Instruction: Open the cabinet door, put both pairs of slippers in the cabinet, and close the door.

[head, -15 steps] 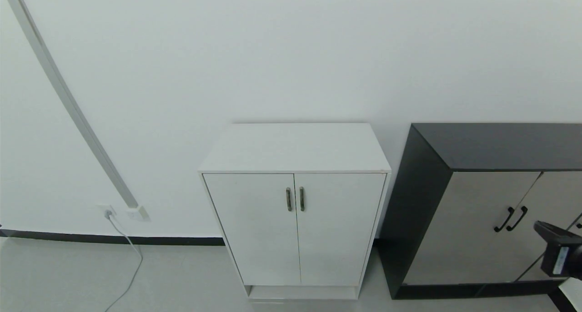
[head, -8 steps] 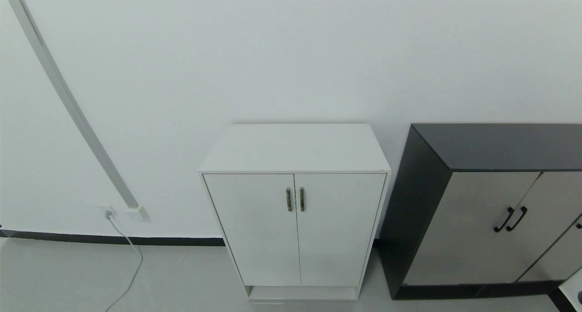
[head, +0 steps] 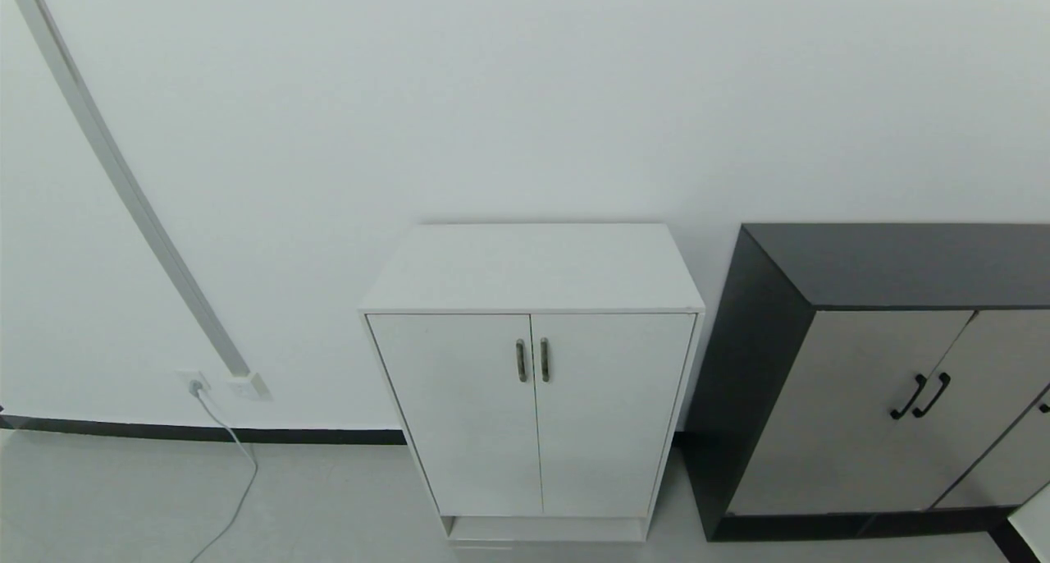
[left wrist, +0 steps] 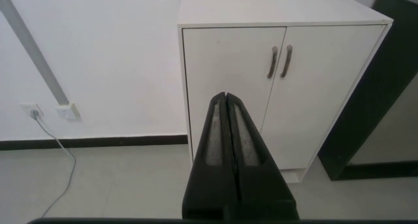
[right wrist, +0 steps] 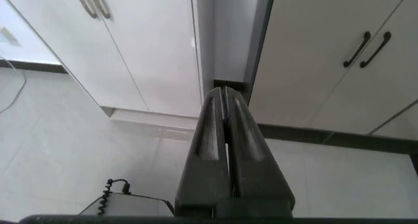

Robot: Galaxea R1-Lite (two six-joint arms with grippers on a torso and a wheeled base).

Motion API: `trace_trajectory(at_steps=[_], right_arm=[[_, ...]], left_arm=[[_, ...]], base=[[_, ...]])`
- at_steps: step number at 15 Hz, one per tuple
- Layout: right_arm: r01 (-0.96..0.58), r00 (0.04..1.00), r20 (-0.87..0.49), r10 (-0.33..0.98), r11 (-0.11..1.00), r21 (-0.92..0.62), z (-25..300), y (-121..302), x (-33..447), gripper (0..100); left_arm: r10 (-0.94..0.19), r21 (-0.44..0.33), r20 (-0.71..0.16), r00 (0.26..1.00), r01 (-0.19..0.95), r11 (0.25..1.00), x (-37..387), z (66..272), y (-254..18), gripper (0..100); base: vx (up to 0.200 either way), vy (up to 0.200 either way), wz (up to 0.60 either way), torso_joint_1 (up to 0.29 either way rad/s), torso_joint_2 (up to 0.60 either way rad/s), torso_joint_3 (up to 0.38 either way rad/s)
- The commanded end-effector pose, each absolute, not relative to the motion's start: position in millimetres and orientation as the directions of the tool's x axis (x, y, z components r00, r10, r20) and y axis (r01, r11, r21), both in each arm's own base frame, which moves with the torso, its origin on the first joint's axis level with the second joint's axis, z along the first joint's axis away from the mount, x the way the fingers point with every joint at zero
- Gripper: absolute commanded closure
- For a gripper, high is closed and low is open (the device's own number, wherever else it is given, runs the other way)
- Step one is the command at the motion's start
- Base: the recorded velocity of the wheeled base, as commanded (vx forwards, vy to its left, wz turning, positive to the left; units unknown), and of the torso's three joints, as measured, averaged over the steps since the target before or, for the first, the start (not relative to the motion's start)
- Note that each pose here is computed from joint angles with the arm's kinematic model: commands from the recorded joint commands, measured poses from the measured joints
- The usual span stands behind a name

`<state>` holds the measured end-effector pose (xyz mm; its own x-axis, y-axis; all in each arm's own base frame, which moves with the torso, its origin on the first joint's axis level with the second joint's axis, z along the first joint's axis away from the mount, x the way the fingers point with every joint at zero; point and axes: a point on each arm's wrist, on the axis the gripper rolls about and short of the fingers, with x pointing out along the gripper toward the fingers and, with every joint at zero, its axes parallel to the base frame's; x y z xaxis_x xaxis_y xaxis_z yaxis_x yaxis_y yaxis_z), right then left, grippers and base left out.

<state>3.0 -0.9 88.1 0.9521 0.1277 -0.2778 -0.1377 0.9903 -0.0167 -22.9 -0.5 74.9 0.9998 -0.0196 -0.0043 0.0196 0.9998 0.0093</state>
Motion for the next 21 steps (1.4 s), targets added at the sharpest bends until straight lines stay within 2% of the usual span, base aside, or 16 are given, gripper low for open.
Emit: trace_trajectory(at_steps=[1, 4, 6, 12, 21], right_arm=[[-0.145, 0.949, -0.284, 0.134, 0.989, -0.018, 79, -1, 0, 100], [-0.114, 0.959, -0.265, 0.104, 0.993, -0.023, 79, -2, -2, 100], [-0.008, 0.981, -0.193, 0.003, 1.0, -0.022, 78, -2, -8, 100], [0.055, 0.998, -0.002, -0.055, 0.998, -0.011, 75, -2, -23, 100], [0.067, 0.998, 0.0, -0.067, 0.998, 0.009, 75, -2, -23, 100]], left_arm=[[-0.018, 0.009, -0.005, 1.0, 0.018, 1.0, -23, 75, 0, 100], [-0.018, 0.009, -0.005, 1.0, 0.018, 1.0, -23, 75, 0, 100], [-0.018, 0.009, -0.006, 1.0, 0.018, 1.0, -23, 75, 0, 100], [-0.018, 0.008, -0.006, 1.0, 0.018, 1.0, -23, 75, 0, 100], [-0.018, 0.009, -0.005, 1.0, 0.018, 1.0, -23, 75, 0, 100]], base=[[0.0, 0.0, 0.0, 0.0, 0.0, 0.0], [0.0, 0.0, 0.0, 0.0, 0.0, 0.0], [0.0, 0.0, 0.0, 0.0, 0.0, 0.0], [0.0, 0.0, 0.0, 0.0, 0.0, 0.0], [0.0, 0.0, 0.0, 0.0, 0.0, 0.0]])
